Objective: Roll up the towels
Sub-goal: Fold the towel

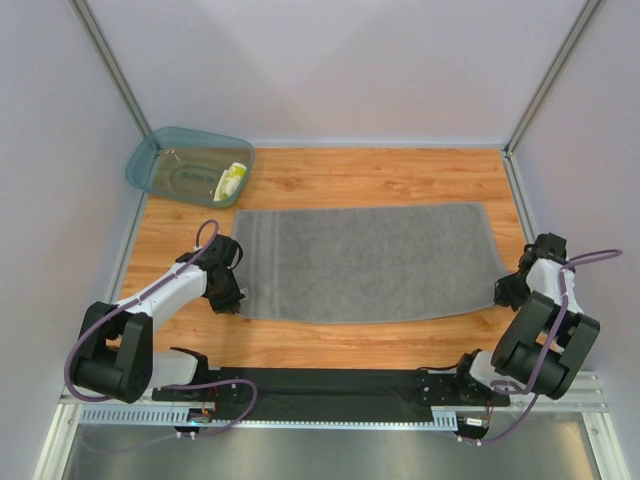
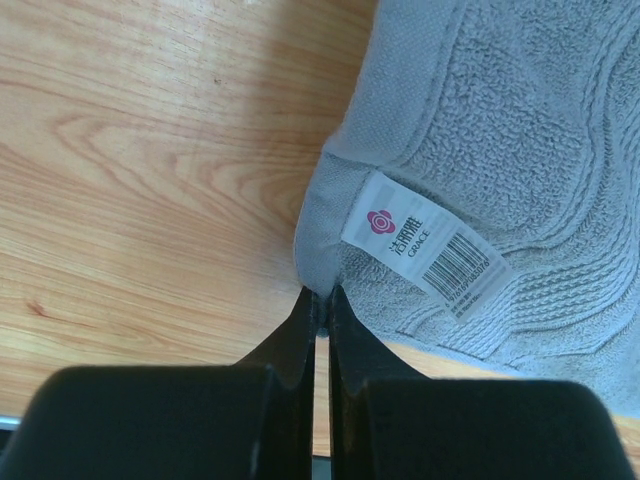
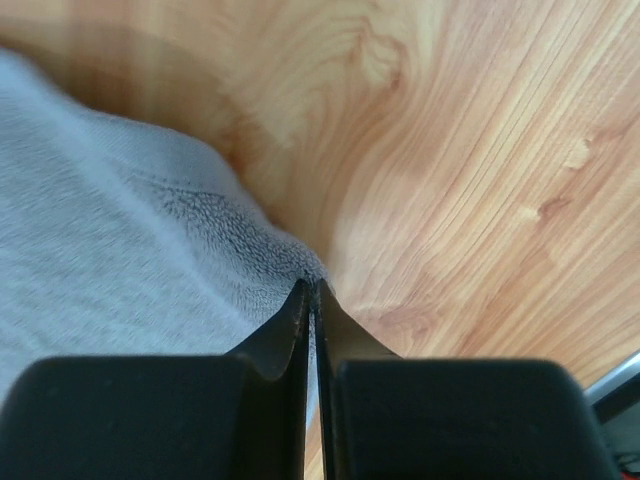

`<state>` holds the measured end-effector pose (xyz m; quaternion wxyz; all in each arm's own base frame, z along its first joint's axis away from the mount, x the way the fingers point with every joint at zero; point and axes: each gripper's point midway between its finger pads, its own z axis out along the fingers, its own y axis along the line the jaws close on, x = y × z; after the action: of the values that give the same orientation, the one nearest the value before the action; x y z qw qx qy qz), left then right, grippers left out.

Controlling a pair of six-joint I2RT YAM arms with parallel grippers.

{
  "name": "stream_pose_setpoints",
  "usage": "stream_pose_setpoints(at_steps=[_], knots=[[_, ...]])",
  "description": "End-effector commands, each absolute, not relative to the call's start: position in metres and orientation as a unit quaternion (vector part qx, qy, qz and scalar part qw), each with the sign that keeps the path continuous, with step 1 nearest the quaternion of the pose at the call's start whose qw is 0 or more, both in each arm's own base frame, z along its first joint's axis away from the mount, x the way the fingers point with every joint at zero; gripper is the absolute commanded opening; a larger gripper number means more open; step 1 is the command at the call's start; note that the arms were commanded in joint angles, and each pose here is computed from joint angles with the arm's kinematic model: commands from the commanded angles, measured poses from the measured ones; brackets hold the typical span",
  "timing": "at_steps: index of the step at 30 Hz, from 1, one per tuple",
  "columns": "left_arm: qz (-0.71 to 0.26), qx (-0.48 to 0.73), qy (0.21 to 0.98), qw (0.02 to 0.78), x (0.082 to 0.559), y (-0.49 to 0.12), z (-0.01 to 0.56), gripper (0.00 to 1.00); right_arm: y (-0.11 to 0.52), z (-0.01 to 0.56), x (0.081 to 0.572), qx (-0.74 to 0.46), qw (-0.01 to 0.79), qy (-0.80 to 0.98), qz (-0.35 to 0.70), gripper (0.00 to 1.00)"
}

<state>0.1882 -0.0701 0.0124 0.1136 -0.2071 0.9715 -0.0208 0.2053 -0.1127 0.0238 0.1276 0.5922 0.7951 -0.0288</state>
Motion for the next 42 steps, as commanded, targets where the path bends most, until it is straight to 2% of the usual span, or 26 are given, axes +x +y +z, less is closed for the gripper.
stream_pose_setpoints(at_steps=[1,6,7,8,11,12,19,30,42], knots=[[-0.020,-0.200,0.973,0.117,0.193,-0.070,0.016,0.00,-0.132,0.083,0.231,0.586,0.224,0.778,-0.029,0.00],[-0.017,-0.199,0.973,0.114,0.191,-0.069,0.013,0.00,-0.116,0.135,0.251,0.545,0.294,0.785,0.012,0.00],[-0.018,-0.199,0.973,0.113,0.191,-0.069,0.013,0.00,-0.112,0.139,0.252,0.534,0.296,0.791,0.016,0.05],[-0.017,-0.199,0.973,0.113,0.191,-0.069,0.013,0.00,-0.115,0.148,0.254,0.528,0.303,0.793,0.006,0.27],[-0.020,-0.197,0.974,0.111,0.192,-0.070,0.013,0.00,-0.121,0.140,0.243,0.530,0.274,0.802,-0.036,0.75],[-0.020,-0.197,0.974,0.112,0.191,-0.070,0.014,0.00,-0.122,0.135,0.239,0.530,0.260,0.806,-0.045,0.80],[-0.022,-0.195,0.974,0.112,0.186,-0.069,0.014,0.00,-0.113,0.097,0.229,0.560,0.235,0.794,-0.031,0.79],[-0.031,-0.197,0.974,0.111,0.182,-0.072,0.013,0.00,-0.111,0.027,0.205,0.587,0.145,0.796,-0.008,0.71],[-0.029,-0.194,0.974,0.109,0.182,-0.072,0.011,0.00,-0.128,0.023,0.215,0.605,0.145,0.783,0.011,0.64]])
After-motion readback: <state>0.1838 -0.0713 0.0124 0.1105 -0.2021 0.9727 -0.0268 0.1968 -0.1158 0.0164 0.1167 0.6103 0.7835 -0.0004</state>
